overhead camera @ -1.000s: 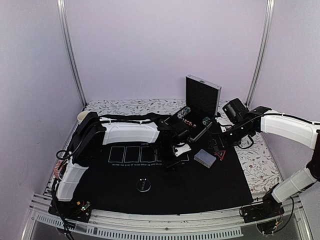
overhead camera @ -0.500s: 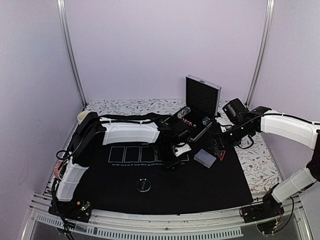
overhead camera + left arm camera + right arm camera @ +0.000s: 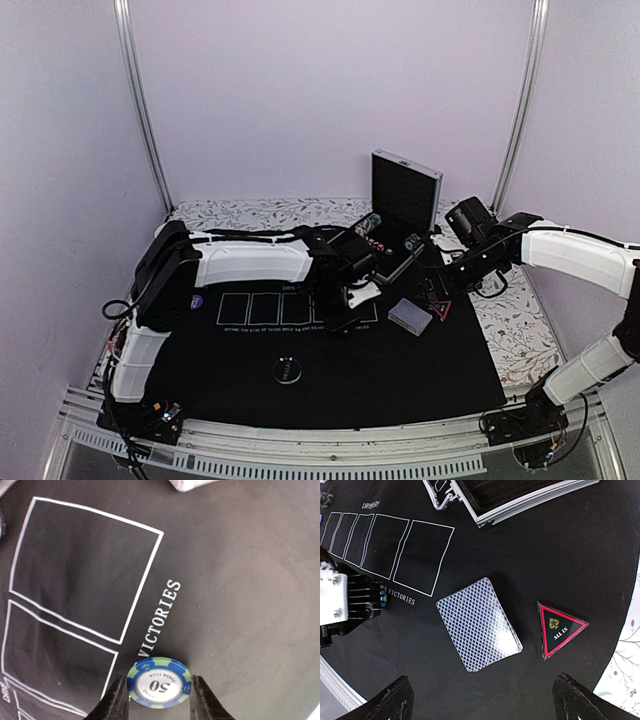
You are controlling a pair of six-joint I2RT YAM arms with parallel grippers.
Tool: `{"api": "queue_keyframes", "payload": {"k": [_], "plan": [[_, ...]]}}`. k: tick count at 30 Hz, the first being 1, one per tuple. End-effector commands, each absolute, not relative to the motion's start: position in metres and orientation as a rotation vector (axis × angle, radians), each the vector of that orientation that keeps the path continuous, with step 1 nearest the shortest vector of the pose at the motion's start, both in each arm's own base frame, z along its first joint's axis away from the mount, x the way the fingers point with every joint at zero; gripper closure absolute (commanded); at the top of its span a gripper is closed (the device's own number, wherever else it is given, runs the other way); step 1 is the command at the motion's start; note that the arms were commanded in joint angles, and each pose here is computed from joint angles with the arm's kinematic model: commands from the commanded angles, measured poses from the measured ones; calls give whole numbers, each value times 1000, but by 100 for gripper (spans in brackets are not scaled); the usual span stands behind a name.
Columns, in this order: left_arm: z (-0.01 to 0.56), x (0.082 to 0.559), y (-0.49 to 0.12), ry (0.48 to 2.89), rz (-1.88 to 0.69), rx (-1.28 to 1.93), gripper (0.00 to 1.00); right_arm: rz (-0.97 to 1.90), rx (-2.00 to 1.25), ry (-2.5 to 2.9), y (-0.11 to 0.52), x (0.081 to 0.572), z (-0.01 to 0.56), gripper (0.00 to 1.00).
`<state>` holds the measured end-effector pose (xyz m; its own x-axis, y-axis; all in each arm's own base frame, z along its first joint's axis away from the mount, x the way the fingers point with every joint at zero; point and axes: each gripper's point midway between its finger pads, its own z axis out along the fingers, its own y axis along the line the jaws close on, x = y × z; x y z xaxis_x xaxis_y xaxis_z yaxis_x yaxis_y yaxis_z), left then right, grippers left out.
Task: Distribute texas hold em gaming equipment
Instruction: Pick up the poker chip from the poker table mat, then place the poker chip in the poker chips pile.
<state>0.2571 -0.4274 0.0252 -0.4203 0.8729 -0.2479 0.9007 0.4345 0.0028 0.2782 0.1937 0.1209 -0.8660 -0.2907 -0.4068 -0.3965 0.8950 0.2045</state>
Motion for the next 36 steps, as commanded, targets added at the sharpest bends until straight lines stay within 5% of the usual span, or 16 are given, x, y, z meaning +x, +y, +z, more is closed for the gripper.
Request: {"api": "queue_keyframes", "payload": {"k": [1,16,36], "plan": [[50,263,-424,2450,-223,1502,66,411,-507,2671,196,282,129,1],[70,301,-353,2551,-128,1282,66,409,-509,2674,196,282,128,1],[110,383,-109,2741,72,473,67,390,-563,2631,196,287,130,1]]}}
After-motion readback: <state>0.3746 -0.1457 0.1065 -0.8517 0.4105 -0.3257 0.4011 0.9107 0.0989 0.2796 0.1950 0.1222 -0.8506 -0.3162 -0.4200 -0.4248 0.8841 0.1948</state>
